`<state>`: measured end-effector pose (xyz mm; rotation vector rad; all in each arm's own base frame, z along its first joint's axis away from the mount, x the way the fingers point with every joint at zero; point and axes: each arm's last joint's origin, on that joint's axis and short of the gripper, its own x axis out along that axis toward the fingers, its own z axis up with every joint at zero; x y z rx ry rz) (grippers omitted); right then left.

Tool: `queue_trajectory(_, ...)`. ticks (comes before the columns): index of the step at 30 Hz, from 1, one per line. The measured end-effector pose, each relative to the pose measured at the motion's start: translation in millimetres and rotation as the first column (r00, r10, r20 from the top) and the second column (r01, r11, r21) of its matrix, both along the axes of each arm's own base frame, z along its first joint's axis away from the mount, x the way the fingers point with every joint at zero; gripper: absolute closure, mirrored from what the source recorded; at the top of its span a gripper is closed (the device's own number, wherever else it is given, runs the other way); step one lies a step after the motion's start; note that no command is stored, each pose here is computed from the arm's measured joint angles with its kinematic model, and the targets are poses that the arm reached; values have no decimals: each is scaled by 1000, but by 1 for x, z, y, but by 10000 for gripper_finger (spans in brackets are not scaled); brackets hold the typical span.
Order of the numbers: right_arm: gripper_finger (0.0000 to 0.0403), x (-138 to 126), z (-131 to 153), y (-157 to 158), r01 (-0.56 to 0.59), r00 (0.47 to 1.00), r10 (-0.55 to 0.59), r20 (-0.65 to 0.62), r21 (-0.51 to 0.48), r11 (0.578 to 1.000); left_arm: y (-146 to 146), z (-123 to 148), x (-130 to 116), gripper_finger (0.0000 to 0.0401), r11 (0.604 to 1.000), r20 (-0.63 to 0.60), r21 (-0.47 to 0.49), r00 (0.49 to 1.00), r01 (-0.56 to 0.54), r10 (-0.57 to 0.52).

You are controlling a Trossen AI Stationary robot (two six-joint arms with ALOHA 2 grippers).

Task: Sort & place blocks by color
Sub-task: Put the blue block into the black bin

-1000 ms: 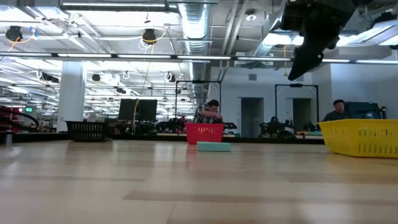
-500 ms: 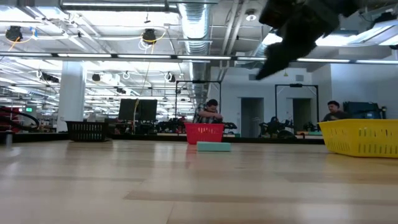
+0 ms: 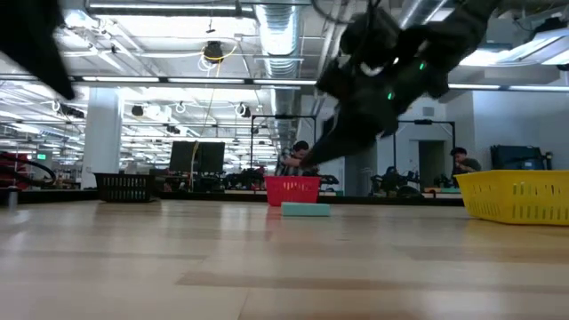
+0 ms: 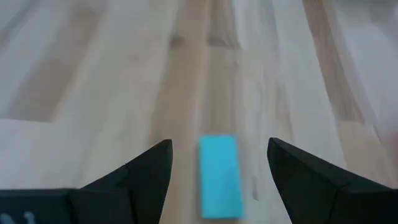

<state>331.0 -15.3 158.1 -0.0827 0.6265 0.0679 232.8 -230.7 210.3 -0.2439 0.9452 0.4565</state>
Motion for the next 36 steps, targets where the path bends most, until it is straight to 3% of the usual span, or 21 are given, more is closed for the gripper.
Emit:
queue_trajectory(5, 117, 6, -26, -11, 18, 999, -15, -47, 58, 998, 29, 4, 22, 65, 993, -49, 101, 997, 58, -53)
queue_trajectory(9, 117, 8, -36, -13, 20, 998, -16, -65, 61, 998, 53, 12, 14, 65, 990, -46, 123, 997, 65, -60)
queue_trajectory(15, 117, 8, -41, -12, -16, 996, 22, -85, 66, 998, 91, 4, -30, 65, 999, 147, -2, 988, -46, 45)
queue_trajectory(20, 117, 8, -51, -11, -50, 994, 59, -90, 97, 994, 110, -5, -45, 65, 991, 354, -127, 932, -38, 81)
queue_trajectory(29, 119, 8, -66, -10, -4, 993, 15, -114, 96, 995, 130, -12, -41, 65, 999, 385, -48, 923, -9, 27)
queue_trajectory(32, 140, 8, -67, -6, 20, 991, -12, -132, 59, 998, 132, -16, -33, 65, 999, 390, -33, 921, -13, 24)
queue_trajectory(36, 215, 5, -65, -4, 21, 986, -12, -168, 51, 998, 134, -26, -20, 65, 998, 399, 18, 916, -62, 49)
